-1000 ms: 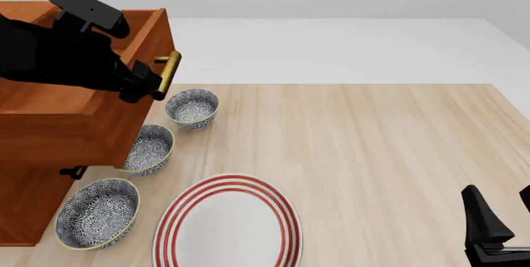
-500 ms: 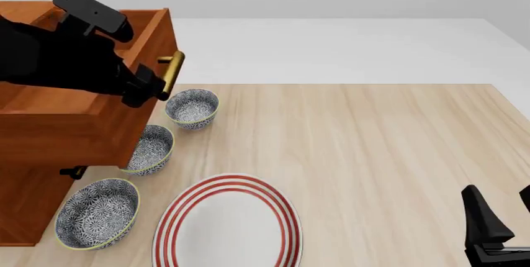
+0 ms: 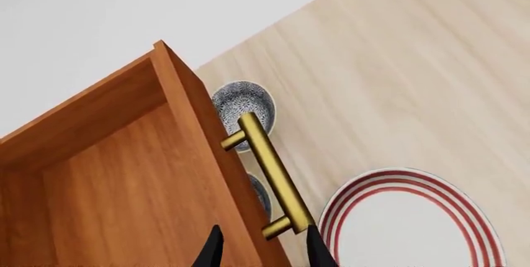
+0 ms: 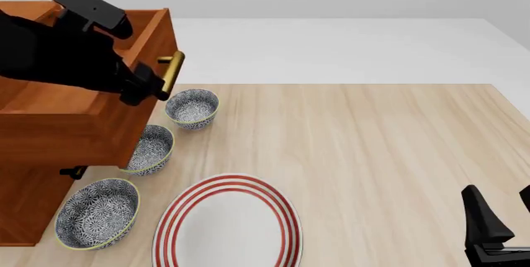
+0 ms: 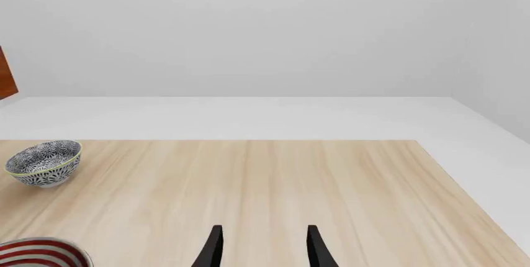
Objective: Open the top drawer of the cabinet.
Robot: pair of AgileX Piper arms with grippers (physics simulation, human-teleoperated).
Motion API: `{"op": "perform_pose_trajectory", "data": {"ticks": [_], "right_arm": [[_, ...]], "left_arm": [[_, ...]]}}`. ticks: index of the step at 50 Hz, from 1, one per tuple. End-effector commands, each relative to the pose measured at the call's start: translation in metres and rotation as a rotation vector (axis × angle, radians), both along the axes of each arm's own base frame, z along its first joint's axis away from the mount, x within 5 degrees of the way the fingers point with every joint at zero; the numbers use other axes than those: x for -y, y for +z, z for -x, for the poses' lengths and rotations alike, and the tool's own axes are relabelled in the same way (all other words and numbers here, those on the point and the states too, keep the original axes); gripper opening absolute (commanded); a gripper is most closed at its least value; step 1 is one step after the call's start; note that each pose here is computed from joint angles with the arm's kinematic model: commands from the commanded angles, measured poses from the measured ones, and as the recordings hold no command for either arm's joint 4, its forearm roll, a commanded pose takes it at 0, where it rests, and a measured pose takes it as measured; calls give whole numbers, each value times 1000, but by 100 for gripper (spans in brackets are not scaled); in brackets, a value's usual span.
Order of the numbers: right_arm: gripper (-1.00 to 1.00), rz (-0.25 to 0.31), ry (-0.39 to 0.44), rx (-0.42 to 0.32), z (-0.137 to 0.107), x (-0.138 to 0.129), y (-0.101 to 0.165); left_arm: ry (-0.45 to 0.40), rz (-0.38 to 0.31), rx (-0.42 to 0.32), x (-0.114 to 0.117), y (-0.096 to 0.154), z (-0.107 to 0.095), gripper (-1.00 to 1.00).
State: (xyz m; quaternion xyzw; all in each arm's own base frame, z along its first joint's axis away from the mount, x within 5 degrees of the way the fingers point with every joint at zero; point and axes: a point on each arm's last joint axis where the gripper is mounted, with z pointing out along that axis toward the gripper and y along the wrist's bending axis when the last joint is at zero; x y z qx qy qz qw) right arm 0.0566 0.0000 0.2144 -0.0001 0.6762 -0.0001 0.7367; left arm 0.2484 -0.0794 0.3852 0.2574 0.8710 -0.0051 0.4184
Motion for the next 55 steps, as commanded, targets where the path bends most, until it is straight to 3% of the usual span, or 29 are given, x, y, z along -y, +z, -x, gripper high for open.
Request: {"op": "perform_pose_trajectory", "data": {"ticks": [1, 38, 55], "right_arm": [[100, 0, 0, 0, 0, 0, 0], [100, 0, 0, 0, 0, 0, 0], [100, 0, 0, 0, 0, 0, 0]], "left_arm": [[-42, 14, 56, 5, 22, 8, 100], [-74, 19, 128, 3, 58, 27, 100], [-139, 42, 182, 8, 76, 54, 100]]}}
